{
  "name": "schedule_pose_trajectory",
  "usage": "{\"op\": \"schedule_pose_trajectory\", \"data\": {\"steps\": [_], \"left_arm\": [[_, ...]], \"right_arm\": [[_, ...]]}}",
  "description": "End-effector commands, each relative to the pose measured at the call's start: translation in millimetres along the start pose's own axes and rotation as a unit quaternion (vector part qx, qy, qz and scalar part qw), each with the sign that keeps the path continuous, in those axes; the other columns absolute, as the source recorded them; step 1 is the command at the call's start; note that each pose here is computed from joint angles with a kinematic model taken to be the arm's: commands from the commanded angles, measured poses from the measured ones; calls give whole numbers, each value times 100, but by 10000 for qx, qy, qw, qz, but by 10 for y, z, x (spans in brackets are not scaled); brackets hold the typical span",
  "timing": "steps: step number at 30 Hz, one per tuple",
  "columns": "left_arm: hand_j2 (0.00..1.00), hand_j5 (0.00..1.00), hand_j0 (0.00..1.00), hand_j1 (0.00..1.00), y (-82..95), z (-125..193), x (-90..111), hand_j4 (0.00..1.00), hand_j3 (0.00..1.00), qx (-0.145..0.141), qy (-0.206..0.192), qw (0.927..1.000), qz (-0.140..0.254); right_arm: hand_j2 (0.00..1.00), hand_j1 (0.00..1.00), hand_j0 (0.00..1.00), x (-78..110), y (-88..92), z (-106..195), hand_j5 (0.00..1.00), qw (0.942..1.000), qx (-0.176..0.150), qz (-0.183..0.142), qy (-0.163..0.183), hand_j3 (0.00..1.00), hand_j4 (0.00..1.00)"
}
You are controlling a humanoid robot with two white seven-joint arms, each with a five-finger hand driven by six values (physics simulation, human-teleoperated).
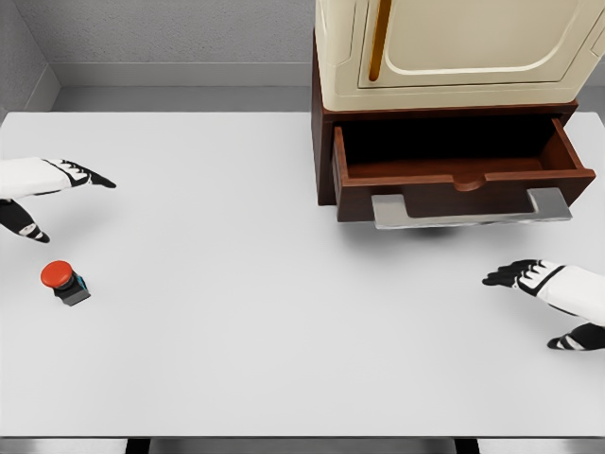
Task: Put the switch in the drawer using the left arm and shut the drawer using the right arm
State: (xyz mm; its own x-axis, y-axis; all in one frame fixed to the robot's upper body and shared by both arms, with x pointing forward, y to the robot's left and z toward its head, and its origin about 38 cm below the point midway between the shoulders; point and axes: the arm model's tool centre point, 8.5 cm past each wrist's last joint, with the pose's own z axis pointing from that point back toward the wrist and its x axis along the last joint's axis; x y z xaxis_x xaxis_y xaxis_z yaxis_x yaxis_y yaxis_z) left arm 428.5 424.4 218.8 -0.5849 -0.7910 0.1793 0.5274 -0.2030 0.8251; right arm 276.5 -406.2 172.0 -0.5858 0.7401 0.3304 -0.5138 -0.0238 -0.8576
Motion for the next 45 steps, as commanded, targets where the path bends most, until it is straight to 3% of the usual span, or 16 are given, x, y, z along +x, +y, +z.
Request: {"op": "schedule_pose_trajectory", "data": {"steps": [1,6,9,12,17,20,21,23,25,27,29,31,32,34,38,45], "left_arm": [[100,100,100,100,13,10,-4,100,100,25,8,10000,20],[100,100,100,100,38,286,-120,100,100,-55,305,9995,-60],[100,100,100,100,17,109,284,100,100,-347,-239,9976,-550],[100,100,100,100,-30,166,304,100,100,-556,-158,9954,-765],[100,100,100,100,-107,150,405,100,100,-806,-232,9914,-1008],[100,100,100,100,-131,150,381,100,100,-930,-117,9885,-1184],[100,100,100,100,-137,146,384,100,100,-947,-115,9881,-1203],[100,100,100,100,-196,133,386,100,100,-1020,-137,9878,-1171],[100,100,100,100,-259,158,387,100,100,-1138,-137,9865,-1166],[100,100,100,100,-317,155,386,100,100,-1192,-150,9864,-1125],[100,100,100,100,-368,153,386,100,100,-1241,-161,9862,-1088],[94,94,94,94,-386,143,390,94,94,-1256,-175,9861,-1076],[92,92,92,92,-413,147,384,92,92,-1283,-171,9860,-1053],[86,86,86,86,-465,134,390,86,86,-1325,-196,9858,-1015],[77,77,77,77,-470,146,374,77,77,-1331,-170,9859,-1000],[77,77,77,77,-506,144,378,77,77,-1368,-183,9856,-980]], "right_arm": [[100,100,100,3,-6,-4,100,10000,-10,-24,-14,100,100],[100,100,100,-2,-23,-7,100,10000,-36,-12,-11,100,100],[100,100,100,-20,-59,25,100,10000,-81,13,36,100,100],[100,100,100,-101,-141,251,100,9990,-260,64,355,100,100],[100,100,100,-132,-210,387,100,9971,-547,54,522,100,100],[77,77,77,-133,-160,406,77,9934,-980,-126,590,77,77],[77,77,77,-129,-177,397,77,9932,-1004,-110,575,77,77],[78,78,78,-128,-169,392,78,9933,-999,-114,574,78,78],[100,100,100,-131,-163,392,100,9932,-1003,-126,578,100,100],[100,100,100,-129,-127,396,100,9935,-963,-161,585,100,100],[80,80,80,-134,-125,400,80,9934,-972,-169,594,80,80],[74,74,74,-126,-51,393,74,9908,-1161,-315,618,74,74],[58,58,58,-139,-59,435,58,9898,-1216,-320,673,58,58],[47,47,47,-133,-38,433,47,9887,-1289,-365,678,47,47],[47,47,47,-128,-86,410,47,9873,-1414,-342,644,47,47],[51,51,51,-121,-191,379,51,9876,-1445,-224,572,51,51]]}}
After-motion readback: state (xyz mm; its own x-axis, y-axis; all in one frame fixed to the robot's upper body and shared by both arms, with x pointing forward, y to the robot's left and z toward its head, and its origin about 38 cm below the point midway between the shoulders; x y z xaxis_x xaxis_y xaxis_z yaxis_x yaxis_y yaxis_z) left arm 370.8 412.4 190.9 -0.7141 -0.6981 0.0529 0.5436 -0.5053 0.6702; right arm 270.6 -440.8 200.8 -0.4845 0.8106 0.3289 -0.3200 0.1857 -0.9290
